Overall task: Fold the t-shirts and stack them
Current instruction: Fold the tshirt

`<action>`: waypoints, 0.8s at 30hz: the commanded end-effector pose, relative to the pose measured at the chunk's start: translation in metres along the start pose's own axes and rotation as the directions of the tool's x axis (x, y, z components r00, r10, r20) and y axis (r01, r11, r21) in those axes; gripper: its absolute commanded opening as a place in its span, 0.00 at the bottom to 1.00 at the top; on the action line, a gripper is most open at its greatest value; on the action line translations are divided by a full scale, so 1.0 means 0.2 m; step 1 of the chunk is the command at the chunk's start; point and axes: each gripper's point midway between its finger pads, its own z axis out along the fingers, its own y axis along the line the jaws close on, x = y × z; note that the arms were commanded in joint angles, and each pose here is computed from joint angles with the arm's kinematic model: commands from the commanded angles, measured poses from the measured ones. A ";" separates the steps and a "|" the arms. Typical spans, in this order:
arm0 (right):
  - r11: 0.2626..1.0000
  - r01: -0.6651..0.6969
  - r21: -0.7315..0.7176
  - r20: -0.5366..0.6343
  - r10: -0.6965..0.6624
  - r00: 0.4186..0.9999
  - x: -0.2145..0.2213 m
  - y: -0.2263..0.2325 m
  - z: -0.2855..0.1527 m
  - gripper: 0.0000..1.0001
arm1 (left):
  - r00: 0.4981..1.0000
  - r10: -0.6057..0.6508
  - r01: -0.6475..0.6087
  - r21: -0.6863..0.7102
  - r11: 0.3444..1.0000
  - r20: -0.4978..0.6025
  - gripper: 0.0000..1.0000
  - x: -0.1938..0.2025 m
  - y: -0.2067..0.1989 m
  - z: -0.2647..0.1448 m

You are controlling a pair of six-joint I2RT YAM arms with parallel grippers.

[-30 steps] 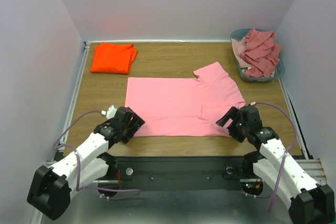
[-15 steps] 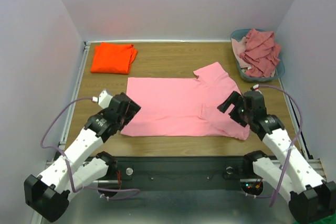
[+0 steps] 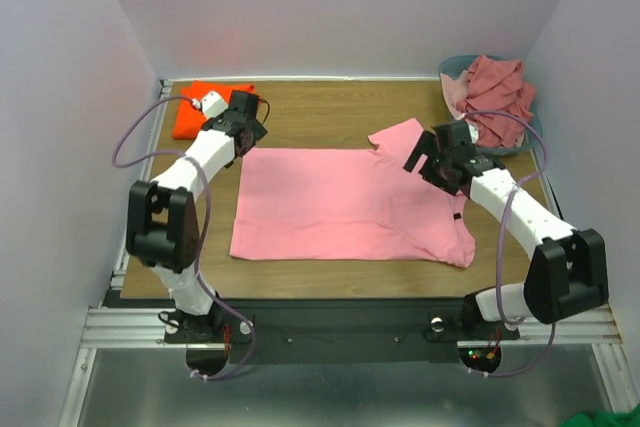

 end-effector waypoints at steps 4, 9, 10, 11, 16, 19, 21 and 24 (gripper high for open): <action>0.999 0.039 -0.003 0.075 -0.038 0.996 -0.17 0.10 0.10 1.00 | 0.996 0.083 -0.082 -0.042 0.996 0.013 0.84 -0.12 -0.14 0.22; 0.998 0.057 0.032 0.074 -0.059 0.996 -0.19 0.10 0.18 1.00 | 0.994 0.108 -0.110 -0.062 0.992 -0.033 0.66 -0.05 -0.17 0.41; 0.997 0.065 0.033 0.071 -0.067 0.995 -0.19 0.11 0.19 1.00 | 0.993 0.114 -0.115 -0.051 0.992 -0.039 0.65 -0.05 -0.19 0.42; 0.997 0.066 0.029 0.078 -0.068 0.995 -0.20 0.12 0.19 1.00 | 0.991 0.122 -0.125 -0.064 0.990 -0.052 0.61 -0.01 -0.19 0.46; 0.995 0.084 0.060 0.074 -0.089 0.993 -0.21 0.11 0.26 1.00 | 0.988 0.136 -0.144 -0.125 0.982 -0.072 0.60 0.06 -0.13 0.55; 0.994 0.088 0.064 0.076 -0.092 0.993 -0.24 0.13 0.30 1.00 | 0.987 0.141 -0.152 -0.160 0.975 -0.082 0.56 0.10 -0.09 0.60; 0.994 0.088 0.062 0.081 -0.093 0.992 -0.26 0.16 0.32 1.00 | 0.984 0.149 -0.163 -0.171 0.972 -0.093 0.54 0.13 -0.08 0.64; 0.994 0.096 0.048 0.097 -0.100 0.990 -0.32 0.22 0.36 1.00 | 0.983 0.153 -0.170 -0.192 0.966 -0.100 0.47 0.15 -0.06 0.66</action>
